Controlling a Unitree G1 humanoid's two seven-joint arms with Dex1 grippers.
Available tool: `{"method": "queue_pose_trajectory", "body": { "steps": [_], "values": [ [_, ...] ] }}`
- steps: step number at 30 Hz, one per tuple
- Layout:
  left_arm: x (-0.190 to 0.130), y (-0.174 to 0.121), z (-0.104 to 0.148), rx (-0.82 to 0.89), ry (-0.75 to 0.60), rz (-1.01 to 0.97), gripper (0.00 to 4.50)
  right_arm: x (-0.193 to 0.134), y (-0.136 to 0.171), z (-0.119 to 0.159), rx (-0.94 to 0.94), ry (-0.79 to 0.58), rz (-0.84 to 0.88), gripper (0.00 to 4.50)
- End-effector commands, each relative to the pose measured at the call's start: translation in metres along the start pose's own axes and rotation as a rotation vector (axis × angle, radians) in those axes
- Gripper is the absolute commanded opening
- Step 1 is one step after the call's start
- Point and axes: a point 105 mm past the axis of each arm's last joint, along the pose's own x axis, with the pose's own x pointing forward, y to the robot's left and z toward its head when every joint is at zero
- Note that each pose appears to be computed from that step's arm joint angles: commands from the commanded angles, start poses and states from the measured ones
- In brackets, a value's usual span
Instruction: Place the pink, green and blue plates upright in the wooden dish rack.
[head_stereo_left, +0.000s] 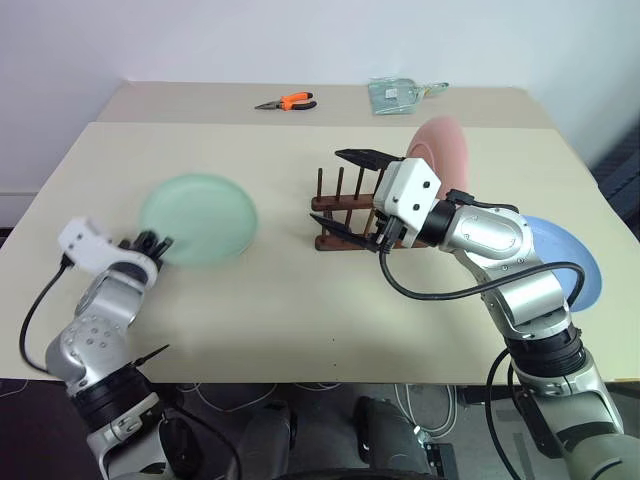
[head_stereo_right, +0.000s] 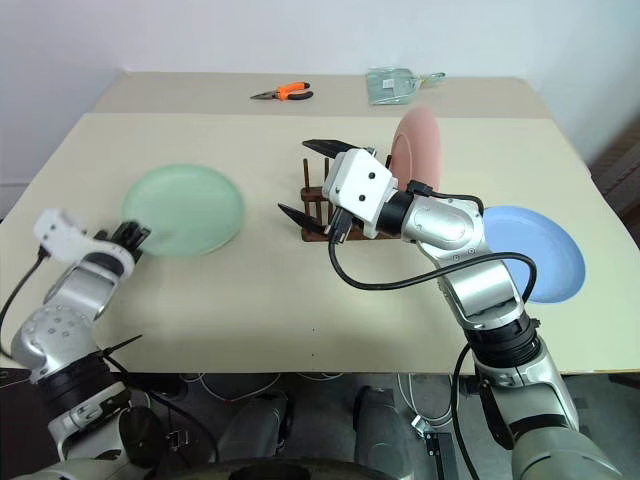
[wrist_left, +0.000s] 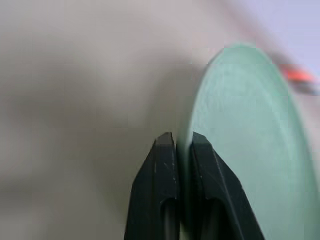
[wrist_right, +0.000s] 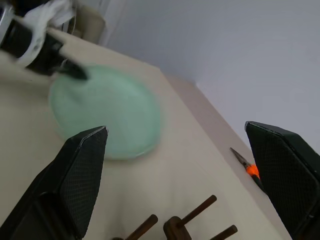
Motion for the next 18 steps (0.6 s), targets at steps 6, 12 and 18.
{"method": "queue_pose_trajectory", "body": {
  "steps": [6, 12, 18],
  "values": [
    [-0.007, -0.144, 0.035, 0.174, -0.135, -0.500, 0.08, 0.024, 0.002, -0.010, -0.423, 0.088, 0.016, 4.50],
    [-0.011, -0.166, 0.029, 0.172, -0.099, -0.561, 0.00, 0.030, -0.005, -0.033, -0.582, 0.176, -0.005, 3.61],
    [-0.008, -0.157, 0.036, 0.045, -0.111, -0.529, 0.76, 0.029, -0.010, -0.033, -0.652, 0.174, -0.039, 0.62]
  ]
}}
